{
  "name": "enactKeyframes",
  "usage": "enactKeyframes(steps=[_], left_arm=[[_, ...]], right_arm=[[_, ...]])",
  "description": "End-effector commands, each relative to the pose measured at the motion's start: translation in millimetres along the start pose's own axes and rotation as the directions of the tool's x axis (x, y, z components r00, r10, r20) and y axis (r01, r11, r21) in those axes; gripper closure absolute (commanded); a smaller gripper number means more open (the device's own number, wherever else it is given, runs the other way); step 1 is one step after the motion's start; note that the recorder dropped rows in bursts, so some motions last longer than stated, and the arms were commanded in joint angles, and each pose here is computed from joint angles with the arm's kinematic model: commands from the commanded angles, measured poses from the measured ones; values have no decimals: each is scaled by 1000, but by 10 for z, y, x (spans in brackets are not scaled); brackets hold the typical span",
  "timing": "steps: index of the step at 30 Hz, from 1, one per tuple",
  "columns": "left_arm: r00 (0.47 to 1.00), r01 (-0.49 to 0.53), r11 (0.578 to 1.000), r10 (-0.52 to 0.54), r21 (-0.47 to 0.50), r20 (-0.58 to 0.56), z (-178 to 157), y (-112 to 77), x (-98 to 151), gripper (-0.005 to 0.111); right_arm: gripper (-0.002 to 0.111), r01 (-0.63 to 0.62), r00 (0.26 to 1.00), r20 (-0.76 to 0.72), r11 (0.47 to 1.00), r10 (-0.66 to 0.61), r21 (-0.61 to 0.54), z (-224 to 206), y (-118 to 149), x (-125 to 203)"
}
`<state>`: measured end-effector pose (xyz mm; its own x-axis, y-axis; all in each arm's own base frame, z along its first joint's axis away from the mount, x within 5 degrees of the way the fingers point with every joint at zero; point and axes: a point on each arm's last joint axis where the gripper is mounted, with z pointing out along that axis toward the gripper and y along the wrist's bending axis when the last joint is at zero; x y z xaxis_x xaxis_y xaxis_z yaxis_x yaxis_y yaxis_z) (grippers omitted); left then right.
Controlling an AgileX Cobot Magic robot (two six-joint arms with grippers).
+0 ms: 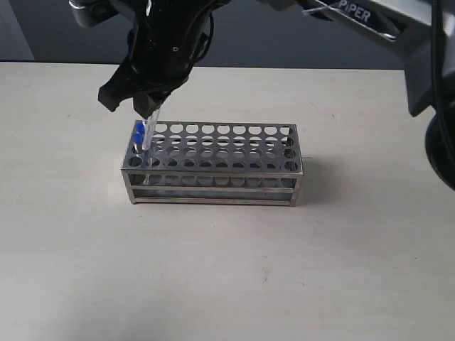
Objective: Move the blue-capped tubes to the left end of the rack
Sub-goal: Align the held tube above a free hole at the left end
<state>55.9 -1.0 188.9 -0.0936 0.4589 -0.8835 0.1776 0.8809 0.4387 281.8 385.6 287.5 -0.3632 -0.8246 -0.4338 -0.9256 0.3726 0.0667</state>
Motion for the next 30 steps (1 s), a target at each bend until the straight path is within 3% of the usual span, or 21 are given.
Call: enactKeyframes(steps=[1, 12, 30], left_arm=[[1000, 19, 1000, -19, 8, 7, -2, 1, -19, 106], [1000, 19, 1000, -19, 8, 9, -2, 0, -20, 106], [1000, 19, 1000, -19, 8, 9, -2, 0, -20, 106]], right_arm=[[109, 22, 1000, -12, 999, -23, -24, 76, 65, -15], [109, 5, 999, -46, 999, -7, -41, 393, 22, 14], [109, 36, 999, 11, 998, -35, -57, 417, 41, -37]])
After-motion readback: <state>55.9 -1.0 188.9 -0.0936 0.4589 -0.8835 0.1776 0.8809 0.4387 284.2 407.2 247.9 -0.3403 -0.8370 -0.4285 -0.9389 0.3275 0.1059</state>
